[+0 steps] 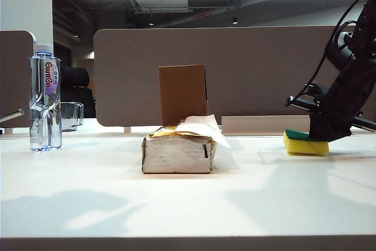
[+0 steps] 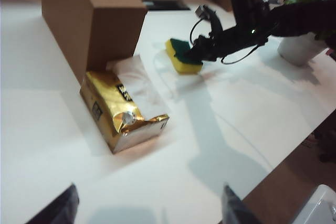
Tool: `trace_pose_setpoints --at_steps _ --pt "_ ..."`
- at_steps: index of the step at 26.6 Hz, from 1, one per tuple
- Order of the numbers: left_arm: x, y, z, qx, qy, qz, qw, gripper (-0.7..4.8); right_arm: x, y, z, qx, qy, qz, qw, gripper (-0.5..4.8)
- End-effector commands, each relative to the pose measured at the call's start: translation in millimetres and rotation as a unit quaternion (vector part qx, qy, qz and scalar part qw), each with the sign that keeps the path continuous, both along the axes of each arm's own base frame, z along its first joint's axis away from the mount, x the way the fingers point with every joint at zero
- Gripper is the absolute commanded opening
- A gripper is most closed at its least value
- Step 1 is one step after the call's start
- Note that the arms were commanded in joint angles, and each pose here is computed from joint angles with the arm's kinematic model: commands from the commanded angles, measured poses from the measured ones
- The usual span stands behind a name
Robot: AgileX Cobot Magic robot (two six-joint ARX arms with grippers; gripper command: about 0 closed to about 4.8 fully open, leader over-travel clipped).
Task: Move the sponge from right to left to wipe the table, avoiding obstacles on the table, and finally reaching the bottle of mineral water.
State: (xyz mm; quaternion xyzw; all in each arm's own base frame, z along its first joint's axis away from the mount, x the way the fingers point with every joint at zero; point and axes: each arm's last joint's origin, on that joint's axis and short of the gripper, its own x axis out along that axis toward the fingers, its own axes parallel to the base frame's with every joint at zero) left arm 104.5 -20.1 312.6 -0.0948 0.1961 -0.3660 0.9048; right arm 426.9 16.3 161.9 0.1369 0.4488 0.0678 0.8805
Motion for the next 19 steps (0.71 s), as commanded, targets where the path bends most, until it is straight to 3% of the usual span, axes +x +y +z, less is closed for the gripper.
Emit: trace_pose_setpoints --at_steps 1,6,19 --pt "-2 0 8 -0.001 -0.019 -0.005 1.0 3.49 -7 -1 -10 0.006 0.048 0.003 0.999 -0.09" --pt "-4 0 17 -0.001 -0.034 -0.007 0.999 3.49 -17 -1 -9 0.007 0.095 0.003 0.995 -0.09" --pt "-13 -1 39 -0.004 -0.063 -0.015 0.998 3.49 -59 -2 -9 0.007 0.092 0.002 0.996 -0.09"
